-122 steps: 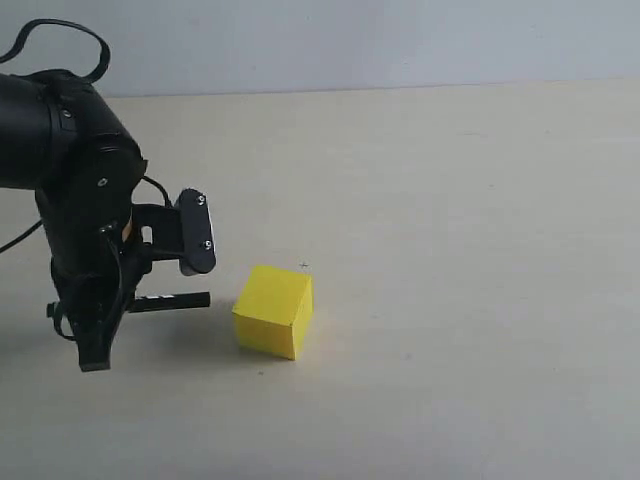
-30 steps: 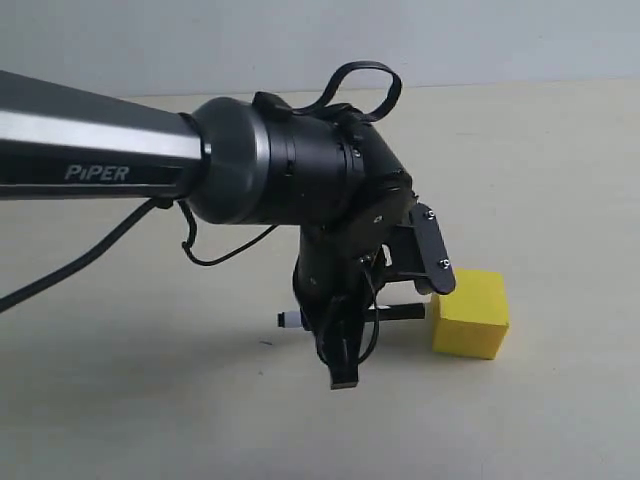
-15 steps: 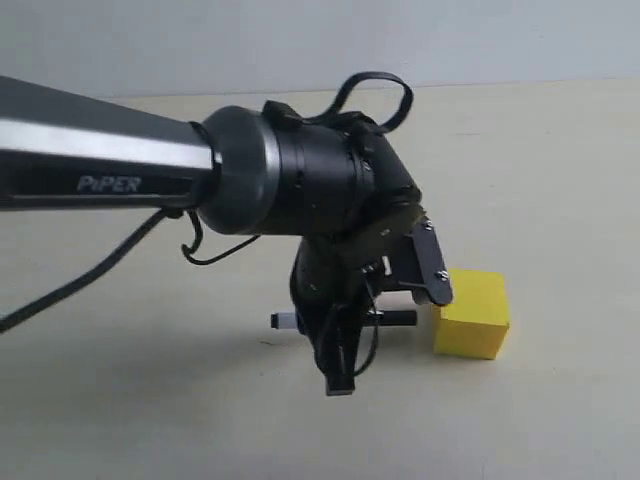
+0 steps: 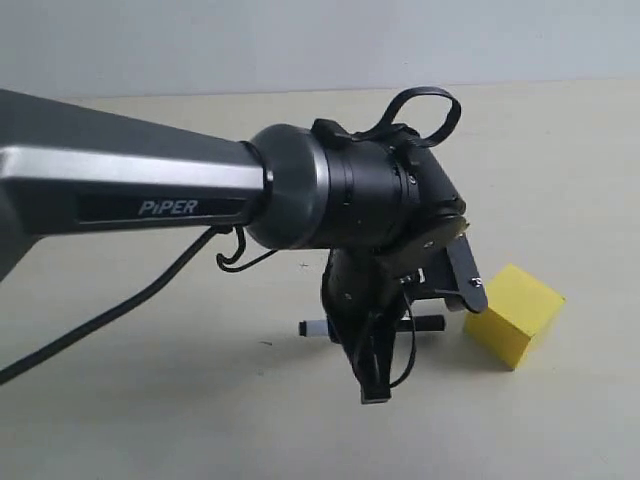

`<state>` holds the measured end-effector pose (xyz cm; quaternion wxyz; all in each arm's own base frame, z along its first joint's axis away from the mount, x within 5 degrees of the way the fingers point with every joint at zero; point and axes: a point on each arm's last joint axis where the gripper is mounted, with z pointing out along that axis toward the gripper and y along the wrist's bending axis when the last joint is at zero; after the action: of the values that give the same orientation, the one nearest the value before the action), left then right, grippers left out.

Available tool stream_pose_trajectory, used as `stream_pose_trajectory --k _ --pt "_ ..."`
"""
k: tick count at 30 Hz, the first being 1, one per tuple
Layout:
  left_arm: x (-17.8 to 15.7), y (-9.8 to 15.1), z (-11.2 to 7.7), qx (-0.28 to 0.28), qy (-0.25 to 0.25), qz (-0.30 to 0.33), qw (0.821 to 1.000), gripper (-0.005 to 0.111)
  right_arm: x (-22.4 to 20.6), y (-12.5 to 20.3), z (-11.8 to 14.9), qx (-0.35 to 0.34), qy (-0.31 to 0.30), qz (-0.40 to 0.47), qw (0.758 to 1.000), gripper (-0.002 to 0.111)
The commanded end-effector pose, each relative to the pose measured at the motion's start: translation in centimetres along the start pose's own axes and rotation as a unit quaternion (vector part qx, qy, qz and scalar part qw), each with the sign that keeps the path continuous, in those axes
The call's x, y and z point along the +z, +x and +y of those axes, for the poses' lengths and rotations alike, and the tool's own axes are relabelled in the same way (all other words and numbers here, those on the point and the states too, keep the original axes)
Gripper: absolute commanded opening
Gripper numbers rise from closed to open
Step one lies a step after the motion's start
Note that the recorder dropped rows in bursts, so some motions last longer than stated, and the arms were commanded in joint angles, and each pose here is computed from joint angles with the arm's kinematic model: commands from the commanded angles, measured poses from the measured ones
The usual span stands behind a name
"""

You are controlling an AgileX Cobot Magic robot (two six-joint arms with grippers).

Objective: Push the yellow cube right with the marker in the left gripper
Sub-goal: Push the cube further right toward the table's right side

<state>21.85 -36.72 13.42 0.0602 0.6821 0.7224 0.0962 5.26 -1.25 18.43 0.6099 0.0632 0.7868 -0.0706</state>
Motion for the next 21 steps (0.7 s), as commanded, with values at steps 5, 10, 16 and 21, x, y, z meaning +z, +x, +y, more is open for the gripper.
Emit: stream_pose_trajectory --k 5,10,16,21 --pt "-0.5 -0.7 1.9 -0.058 -0.015 -0.053 0.997 0.000 0.0 0.1 0.0 -0.004 0.004 -0.004 1.000 0.000" --pt "-0.5 -0.4 1.4 -0.063 0.003 -0.027 0.998 0.000 0.0 0.1 0.0 -0.004 0.004 -0.004 1.000 0.000" --pt "-0.6 -2.2 -0.4 -0.057 0.018 -0.082 0.995 0.000 0.0 0.1 0.0 -0.004 0.004 -0.004 1.000 0.000" --pt "-0.7 -3.6 0.4 -0.062 0.004 -0.119 0.991 0.000 0.0 0.1 0.0 -0.004 0.004 -0.004 1.000 0.000"
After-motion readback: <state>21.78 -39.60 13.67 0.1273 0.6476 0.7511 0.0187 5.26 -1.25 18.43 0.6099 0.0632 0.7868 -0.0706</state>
